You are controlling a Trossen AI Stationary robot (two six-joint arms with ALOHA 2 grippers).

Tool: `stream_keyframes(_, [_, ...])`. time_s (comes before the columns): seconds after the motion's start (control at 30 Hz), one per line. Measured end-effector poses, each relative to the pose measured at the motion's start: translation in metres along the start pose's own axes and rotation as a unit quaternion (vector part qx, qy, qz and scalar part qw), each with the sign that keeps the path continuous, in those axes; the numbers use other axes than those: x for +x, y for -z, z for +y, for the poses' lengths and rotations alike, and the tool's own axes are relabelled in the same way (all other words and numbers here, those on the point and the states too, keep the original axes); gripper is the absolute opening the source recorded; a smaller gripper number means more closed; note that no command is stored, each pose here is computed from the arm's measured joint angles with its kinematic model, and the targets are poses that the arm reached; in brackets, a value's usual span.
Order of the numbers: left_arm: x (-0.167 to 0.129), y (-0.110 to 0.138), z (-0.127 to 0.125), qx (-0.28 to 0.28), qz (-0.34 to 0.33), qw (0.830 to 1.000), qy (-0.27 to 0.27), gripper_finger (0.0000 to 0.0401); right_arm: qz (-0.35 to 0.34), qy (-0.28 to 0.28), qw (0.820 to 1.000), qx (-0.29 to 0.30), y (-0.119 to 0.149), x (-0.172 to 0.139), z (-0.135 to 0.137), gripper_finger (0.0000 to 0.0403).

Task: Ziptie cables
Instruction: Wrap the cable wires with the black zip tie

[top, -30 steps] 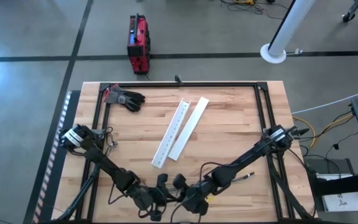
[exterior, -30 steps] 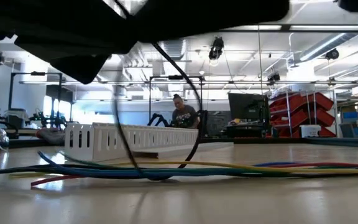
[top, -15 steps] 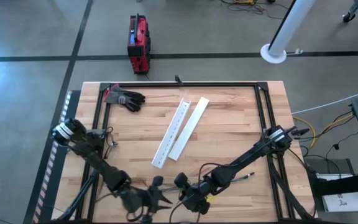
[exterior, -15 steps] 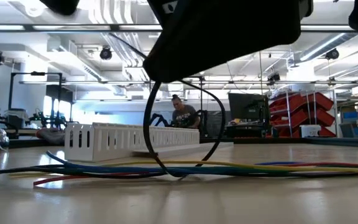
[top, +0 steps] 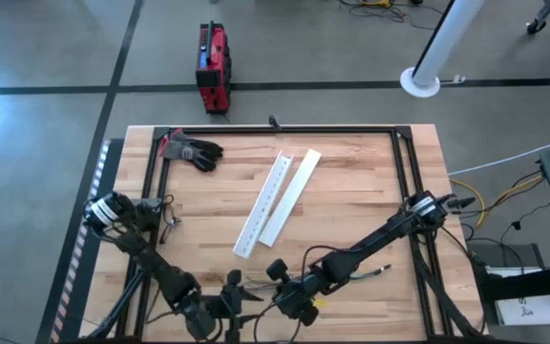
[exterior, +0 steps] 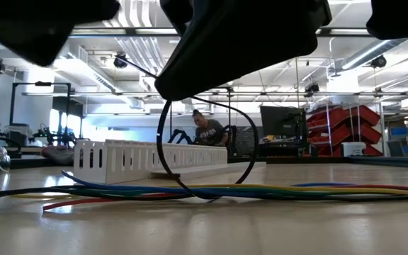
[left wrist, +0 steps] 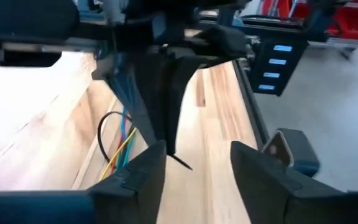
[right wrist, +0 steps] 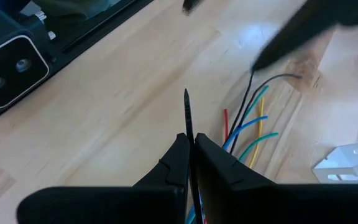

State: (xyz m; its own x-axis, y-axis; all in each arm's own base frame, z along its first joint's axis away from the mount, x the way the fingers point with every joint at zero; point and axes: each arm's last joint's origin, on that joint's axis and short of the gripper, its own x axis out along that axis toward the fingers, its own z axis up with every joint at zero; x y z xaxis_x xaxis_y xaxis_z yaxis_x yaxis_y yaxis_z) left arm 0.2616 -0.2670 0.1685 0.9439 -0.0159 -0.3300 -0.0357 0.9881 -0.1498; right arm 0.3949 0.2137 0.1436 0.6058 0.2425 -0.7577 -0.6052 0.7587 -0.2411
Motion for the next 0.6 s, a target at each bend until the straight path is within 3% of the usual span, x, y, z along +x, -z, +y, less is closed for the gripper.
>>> stream_keyframes(0.3, [0.017,0.008,0.005,-0.034,-0.014,0.999,-0.010,0.0217,0.007,0.000,1.000,0.002,0.002,0.000,-0.003,0.0007])
stream_keyframes(0.6, [0.030,0.022,0.009,-0.027,0.001,0.999,-0.030,0.0201,0.008,0.004,1.000,0.023,0.003,0.000,-0.007,0.0007])
